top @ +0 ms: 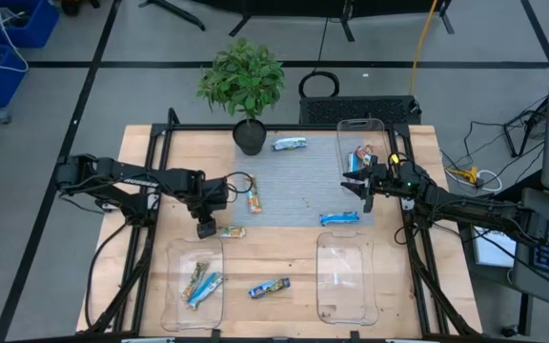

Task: Pick and place Granola Bars by type
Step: Put the yellow granola bar into the bottom left transparent bin

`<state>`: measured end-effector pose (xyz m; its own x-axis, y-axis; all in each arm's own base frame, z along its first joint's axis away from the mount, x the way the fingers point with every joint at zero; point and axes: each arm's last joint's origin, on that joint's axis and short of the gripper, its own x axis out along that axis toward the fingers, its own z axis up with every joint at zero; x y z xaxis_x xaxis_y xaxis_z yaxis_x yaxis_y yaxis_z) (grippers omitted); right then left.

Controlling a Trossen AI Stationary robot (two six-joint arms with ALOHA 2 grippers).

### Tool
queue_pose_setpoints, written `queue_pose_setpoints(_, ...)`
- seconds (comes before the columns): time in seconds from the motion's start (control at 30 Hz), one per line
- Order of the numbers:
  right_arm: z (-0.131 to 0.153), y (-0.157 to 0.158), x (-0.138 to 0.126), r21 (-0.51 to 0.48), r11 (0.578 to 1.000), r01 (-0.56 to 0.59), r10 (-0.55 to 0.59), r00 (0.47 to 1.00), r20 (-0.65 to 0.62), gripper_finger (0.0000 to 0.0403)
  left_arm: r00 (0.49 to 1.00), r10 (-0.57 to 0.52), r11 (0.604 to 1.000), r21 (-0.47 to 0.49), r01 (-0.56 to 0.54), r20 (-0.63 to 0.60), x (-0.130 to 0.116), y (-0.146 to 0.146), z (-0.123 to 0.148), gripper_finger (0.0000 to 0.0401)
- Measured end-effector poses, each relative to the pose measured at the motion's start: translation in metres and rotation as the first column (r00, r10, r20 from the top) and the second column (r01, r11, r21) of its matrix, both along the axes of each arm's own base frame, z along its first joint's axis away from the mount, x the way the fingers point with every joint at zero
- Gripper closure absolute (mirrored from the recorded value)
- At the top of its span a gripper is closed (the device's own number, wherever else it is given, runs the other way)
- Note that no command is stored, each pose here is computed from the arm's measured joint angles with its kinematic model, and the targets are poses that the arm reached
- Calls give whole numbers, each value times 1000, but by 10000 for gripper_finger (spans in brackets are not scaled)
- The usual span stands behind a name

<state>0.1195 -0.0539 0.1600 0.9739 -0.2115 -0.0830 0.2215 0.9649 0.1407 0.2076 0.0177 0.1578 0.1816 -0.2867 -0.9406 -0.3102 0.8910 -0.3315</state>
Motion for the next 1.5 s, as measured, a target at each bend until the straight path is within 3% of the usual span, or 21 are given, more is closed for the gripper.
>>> queue_pose_setpoints(0.23, 0, 0, 0, 0, 1000, 0, 0, 1000, 0, 264, 999, 34, 999, -10, -35, -40, -7, -1, -9, 226)
queue_pose_setpoints(0.6, 0, 0, 0, 0, 1000, 0, 0, 1000, 0, 264, 999, 2, 1000, 27, -3, 54, -2, 0, -13, 231)
queue_pose_setpoints(0.7, 0, 0, 0, 0, 1000, 0, 0, 1000, 0, 264, 996, -21, 999, 49, 17, 91, 1, 1, -12, 261)
queue_pose_setpoints(0.93, 0, 0, 0, 0, 1000, 0, 0, 1000, 0, 264, 985, -70, 995, 84, 57, 156, 7, 2, -11, 388)
queue_pose_setpoints(1.17, 0, 0, 0, 0, 1000, 0, 0, 1000, 0, 264, 977, -93, 983, 175, 60, 190, 10, 4, -9, 396)
queue_pose_setpoints(1.5, 0, 0, 0, 2, 1000, 0, 0, 1000, -3, 264, 916, -143, 960, 276, 37, 376, 16, 7, 12, 399)
